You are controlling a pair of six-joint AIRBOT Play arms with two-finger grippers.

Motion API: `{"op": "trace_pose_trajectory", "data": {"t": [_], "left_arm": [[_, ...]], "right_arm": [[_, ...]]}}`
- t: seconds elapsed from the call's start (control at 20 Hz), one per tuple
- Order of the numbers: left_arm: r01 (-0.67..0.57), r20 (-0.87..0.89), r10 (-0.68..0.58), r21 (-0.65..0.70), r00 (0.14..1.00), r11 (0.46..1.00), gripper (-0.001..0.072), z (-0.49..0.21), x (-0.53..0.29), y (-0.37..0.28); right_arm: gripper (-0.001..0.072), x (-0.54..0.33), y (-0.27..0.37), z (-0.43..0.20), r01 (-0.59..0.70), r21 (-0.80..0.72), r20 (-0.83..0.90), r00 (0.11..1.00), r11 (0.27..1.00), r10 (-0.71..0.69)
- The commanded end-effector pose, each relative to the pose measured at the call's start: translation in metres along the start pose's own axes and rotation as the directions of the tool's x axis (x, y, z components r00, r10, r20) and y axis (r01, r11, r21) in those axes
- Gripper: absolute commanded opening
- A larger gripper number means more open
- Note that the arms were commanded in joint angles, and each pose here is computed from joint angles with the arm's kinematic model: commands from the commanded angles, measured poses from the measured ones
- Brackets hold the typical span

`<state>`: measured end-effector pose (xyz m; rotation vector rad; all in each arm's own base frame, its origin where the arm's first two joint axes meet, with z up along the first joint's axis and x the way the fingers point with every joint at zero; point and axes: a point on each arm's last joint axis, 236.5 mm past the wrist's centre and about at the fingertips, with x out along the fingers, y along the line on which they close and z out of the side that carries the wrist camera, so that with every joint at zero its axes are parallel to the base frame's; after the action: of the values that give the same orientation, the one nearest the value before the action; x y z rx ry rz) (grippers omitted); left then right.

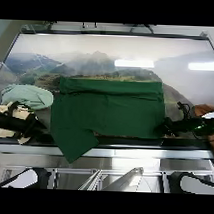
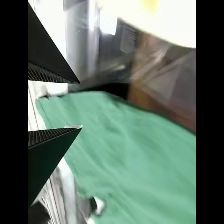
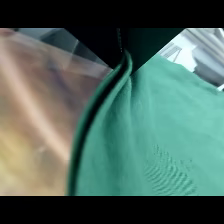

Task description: Fold the shirts.

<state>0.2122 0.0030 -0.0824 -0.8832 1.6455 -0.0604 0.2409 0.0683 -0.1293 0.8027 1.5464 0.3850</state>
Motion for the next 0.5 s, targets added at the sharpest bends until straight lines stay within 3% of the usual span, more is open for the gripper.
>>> {"op": "trace_pose_trajectory", "data": {"t": [0.0, 0.3, 0.45], "left_arm": [[-0.081, -0.031, 0.081, -0.018, 0.996, 0.997, 0.0291, -0.025, 0.025, 0.011], [-0.161, -0.064, 0.164, 0.050, 0.984, 0.986, 0.0291, -0.040, 0.053, 0.010], [-0.087, -0.011, 0.088, 0.077, 0.996, 0.993, 0.0292, -0.029, 0.065, -0.022]], "right_arm": [[0.0023, 0.004, -0.006, 0.026, 0.024, -0.027, 0.102, 0.995, 0.999, -0.021], [0.0023, 0.004, -0.002, 0.026, 0.008, -0.043, 0.102, 0.995, 0.999, -0.004], [0.0023, 0.004, 0.001, 0.027, -0.005, -0.040, 0.107, 0.994, 0.999, 0.009]]}}
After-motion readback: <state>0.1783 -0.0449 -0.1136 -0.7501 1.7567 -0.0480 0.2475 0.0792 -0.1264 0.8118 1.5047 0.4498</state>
